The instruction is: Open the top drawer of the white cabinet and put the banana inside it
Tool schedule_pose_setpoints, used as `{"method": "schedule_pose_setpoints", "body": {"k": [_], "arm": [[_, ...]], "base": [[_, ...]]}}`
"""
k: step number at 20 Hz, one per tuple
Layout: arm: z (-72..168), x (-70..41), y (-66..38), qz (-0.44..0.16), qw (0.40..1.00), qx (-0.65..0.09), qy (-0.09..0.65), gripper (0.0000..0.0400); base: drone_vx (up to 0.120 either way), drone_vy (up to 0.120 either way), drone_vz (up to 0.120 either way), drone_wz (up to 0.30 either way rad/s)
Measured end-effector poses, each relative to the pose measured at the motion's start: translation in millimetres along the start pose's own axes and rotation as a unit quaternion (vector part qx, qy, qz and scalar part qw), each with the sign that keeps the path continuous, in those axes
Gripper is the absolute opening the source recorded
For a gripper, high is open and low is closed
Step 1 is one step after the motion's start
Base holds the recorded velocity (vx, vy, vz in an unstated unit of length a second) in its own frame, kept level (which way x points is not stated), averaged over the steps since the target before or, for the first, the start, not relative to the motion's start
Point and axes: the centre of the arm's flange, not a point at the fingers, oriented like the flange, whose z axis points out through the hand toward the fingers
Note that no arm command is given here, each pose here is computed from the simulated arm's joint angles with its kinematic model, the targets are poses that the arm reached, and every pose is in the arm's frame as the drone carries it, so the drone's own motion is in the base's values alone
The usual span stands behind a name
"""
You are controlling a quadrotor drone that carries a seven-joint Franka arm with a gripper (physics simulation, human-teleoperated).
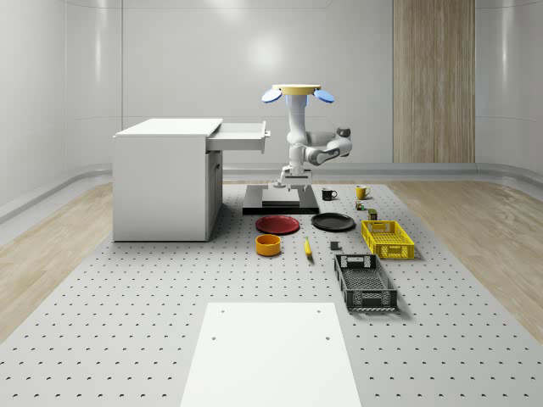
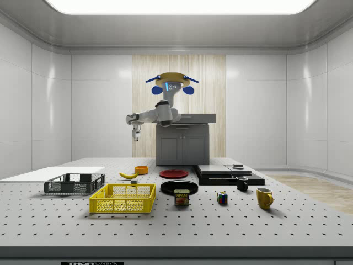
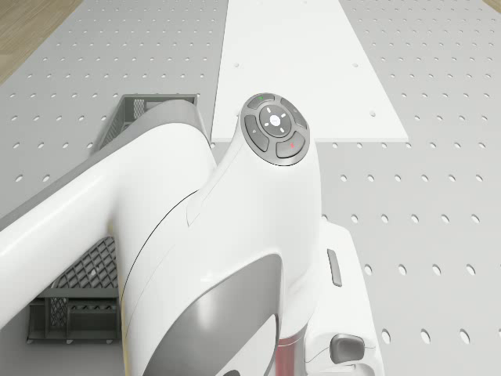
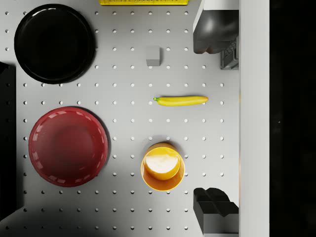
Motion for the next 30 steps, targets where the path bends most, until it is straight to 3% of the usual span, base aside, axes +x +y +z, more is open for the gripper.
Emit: {"method": "schedule_pose_setpoints", "body": {"k": [10,30], "arm": [[0.0,0.0,0.0,0.000,1.000,0.000,0.000,0.0400],[0.0,0.0,0.0,0.000,1.000,0.000,0.000,0.0400]], "base": [[0.116,0.000,-0.120,0.000],[0.000,0.052,-0.120,0.000]]}}
